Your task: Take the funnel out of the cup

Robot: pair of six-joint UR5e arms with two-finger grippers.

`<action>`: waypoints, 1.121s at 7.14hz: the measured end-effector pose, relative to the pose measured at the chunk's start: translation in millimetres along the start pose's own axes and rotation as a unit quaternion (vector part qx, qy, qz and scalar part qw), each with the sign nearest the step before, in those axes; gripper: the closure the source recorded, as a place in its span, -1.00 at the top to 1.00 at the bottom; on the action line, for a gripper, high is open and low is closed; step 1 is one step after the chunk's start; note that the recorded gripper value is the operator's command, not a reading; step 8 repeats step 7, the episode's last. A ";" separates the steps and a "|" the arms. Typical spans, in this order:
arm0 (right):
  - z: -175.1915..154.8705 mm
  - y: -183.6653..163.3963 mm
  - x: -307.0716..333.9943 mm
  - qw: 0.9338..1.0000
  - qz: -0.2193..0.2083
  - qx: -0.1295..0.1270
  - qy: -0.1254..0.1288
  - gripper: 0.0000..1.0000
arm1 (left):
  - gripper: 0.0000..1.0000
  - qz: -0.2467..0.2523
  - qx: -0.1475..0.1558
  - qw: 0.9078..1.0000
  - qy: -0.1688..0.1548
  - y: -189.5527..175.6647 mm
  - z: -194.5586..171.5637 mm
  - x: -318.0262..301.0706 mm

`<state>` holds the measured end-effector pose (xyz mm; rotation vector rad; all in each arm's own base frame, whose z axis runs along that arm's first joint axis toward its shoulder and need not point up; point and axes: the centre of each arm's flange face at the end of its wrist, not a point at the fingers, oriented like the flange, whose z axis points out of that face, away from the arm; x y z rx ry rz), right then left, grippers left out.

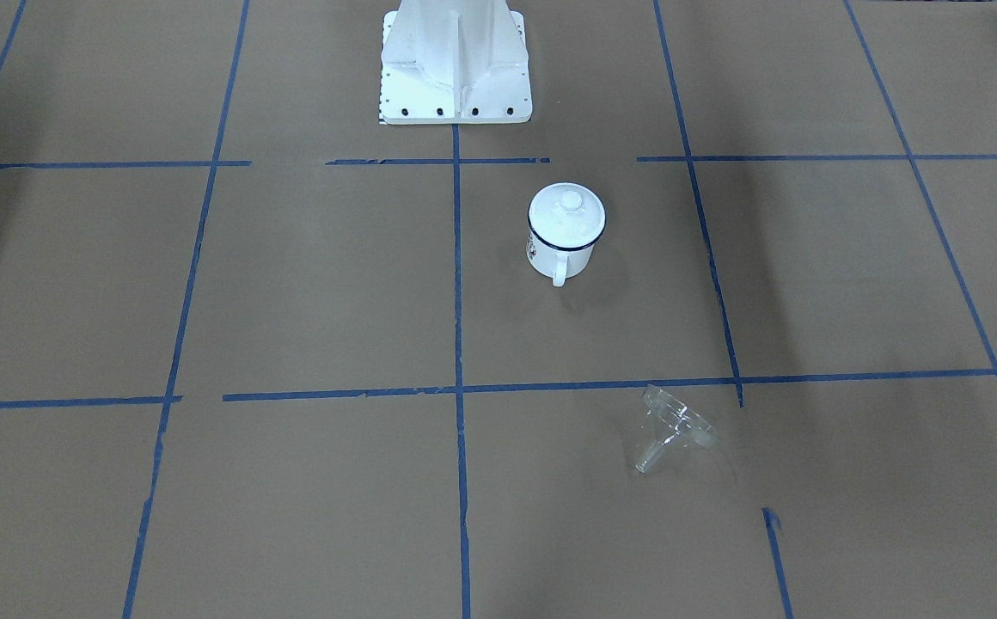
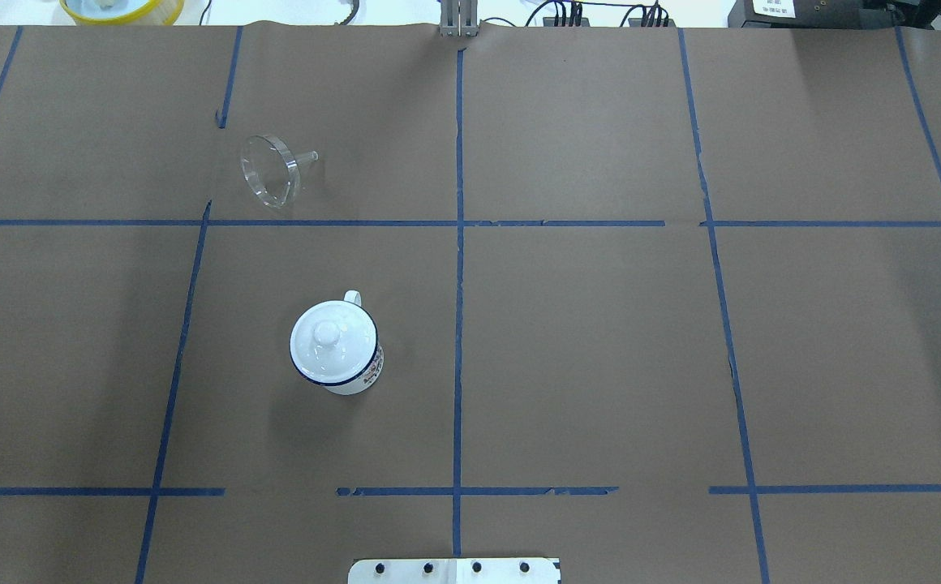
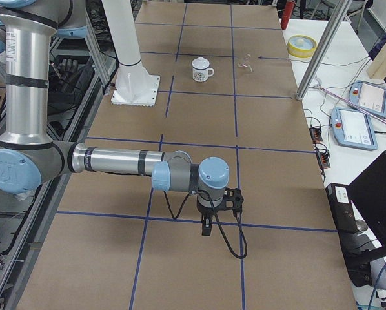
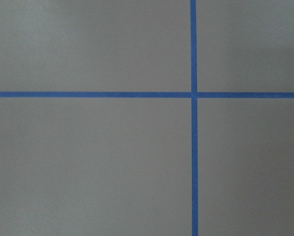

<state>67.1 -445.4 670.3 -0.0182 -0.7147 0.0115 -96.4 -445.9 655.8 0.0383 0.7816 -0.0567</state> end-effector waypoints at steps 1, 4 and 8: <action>0.0 0.0 0.0 1.000 0.000 0.000 0.000 1.00 | 1.00 -0.008 -0.001 1.000 0.000 2.3 0.9 -0.5; -0.1 0.0 -0.1 1.000 0.000 0.000 0.000 1.00 | 1.00 -0.027 -0.004 1.000 -0.002 -3.9 -14.3 7.6; -0.2 0.0 -0.2 1.000 0.000 0.000 0.000 1.00 | 1.00 -0.012 -0.004 1.000 -0.002 -10.2 -24.6 12.7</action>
